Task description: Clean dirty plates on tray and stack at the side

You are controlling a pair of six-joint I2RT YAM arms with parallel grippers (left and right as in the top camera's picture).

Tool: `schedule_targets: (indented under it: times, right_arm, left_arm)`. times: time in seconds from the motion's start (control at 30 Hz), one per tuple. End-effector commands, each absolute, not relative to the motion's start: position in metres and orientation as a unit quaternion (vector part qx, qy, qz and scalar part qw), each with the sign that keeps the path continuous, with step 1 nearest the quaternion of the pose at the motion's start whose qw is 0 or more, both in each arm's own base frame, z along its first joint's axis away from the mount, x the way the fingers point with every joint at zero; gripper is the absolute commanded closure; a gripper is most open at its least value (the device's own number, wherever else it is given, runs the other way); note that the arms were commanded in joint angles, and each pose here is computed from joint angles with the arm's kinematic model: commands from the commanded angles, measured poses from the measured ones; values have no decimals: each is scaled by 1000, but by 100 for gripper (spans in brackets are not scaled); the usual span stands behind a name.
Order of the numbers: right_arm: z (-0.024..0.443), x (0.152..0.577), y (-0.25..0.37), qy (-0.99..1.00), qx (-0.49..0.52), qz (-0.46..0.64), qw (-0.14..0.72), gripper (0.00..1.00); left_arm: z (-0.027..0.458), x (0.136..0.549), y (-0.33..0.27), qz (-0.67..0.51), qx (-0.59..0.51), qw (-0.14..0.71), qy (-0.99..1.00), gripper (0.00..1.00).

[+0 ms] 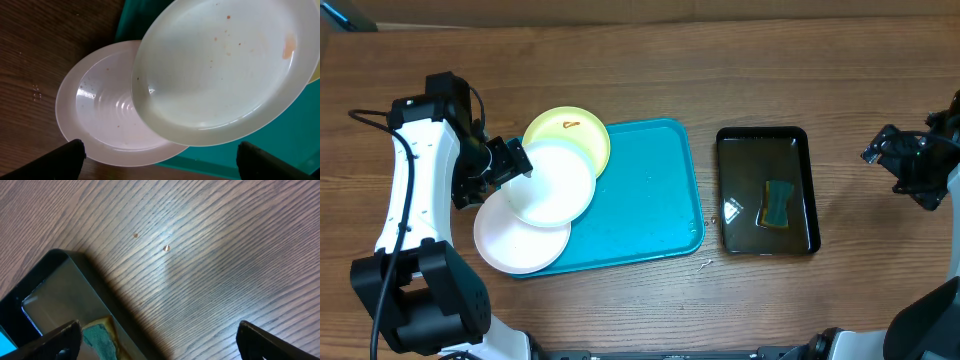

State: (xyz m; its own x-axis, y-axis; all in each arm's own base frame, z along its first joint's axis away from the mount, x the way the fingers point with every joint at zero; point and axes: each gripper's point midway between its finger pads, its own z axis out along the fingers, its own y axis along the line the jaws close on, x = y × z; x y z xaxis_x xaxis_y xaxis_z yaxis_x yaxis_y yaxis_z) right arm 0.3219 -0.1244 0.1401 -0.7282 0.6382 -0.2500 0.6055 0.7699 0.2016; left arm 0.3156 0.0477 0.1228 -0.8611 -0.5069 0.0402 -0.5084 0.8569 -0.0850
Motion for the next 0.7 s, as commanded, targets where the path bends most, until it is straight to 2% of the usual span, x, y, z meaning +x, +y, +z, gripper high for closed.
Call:
schedule_targets:
  times: [0.0, 0.67]
  right_arm:
    - [148, 326, -128, 926, 336, 48, 167, 0]
    - [148, 326, -129, 926, 336, 48, 167, 0]
  left_arm:
    - [127, 314, 44, 53, 255, 4, -965, 2]
    - [127, 317, 32, 62, 241, 4, -969, 4]
